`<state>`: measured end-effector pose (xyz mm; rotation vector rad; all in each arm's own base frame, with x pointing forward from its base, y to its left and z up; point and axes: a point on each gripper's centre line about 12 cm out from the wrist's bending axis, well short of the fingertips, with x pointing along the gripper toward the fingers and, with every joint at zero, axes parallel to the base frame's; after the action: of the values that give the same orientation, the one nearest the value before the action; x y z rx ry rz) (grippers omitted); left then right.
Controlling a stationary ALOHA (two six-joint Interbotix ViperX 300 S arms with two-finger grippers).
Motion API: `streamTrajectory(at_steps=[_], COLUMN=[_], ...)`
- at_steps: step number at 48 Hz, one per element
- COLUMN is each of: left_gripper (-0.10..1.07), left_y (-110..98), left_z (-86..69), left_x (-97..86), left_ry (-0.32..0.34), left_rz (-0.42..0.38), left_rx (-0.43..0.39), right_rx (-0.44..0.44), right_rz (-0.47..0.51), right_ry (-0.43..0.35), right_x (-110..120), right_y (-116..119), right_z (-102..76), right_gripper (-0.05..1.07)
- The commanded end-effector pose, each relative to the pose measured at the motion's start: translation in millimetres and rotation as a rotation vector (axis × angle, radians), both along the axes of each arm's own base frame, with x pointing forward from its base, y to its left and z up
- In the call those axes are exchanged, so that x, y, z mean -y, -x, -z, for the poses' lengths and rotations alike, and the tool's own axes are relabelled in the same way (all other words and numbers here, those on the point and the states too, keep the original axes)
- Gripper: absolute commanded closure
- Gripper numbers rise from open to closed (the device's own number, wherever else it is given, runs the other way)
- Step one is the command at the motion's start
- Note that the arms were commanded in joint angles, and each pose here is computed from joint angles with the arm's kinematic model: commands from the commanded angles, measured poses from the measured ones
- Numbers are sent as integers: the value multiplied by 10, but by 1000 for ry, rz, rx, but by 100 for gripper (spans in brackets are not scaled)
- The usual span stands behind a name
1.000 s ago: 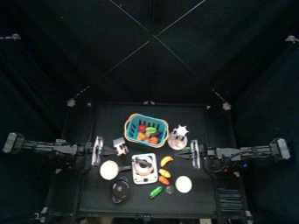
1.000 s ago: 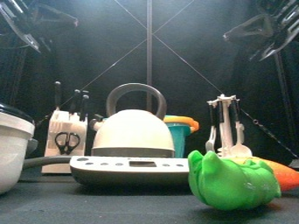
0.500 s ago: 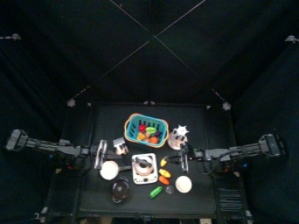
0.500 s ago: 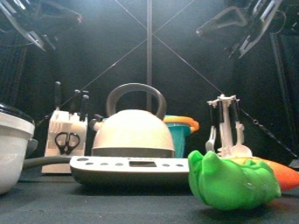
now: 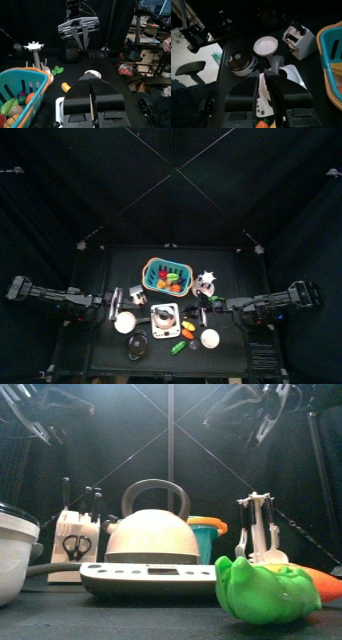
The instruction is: Grab teapot
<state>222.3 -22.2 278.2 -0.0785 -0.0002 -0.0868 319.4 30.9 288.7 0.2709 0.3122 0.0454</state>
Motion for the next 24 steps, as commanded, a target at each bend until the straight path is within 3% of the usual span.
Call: streamTrajectory(at_steps=[1, 24], left_gripper=[97, 96], left_y=[-22, -48], left_z=[-22, 11], left_x=[-9, -123], left_ry=[23, -25], left_rz=[-8, -49], left_rx=[-7, -92], right_rx=[-4, -165], right_rz=[-7, 36], right_ry=[-11, -25], right_x=[-6, 283], right_y=[-36, -52], right_z=[-151, -412], right_gripper=[44, 43])
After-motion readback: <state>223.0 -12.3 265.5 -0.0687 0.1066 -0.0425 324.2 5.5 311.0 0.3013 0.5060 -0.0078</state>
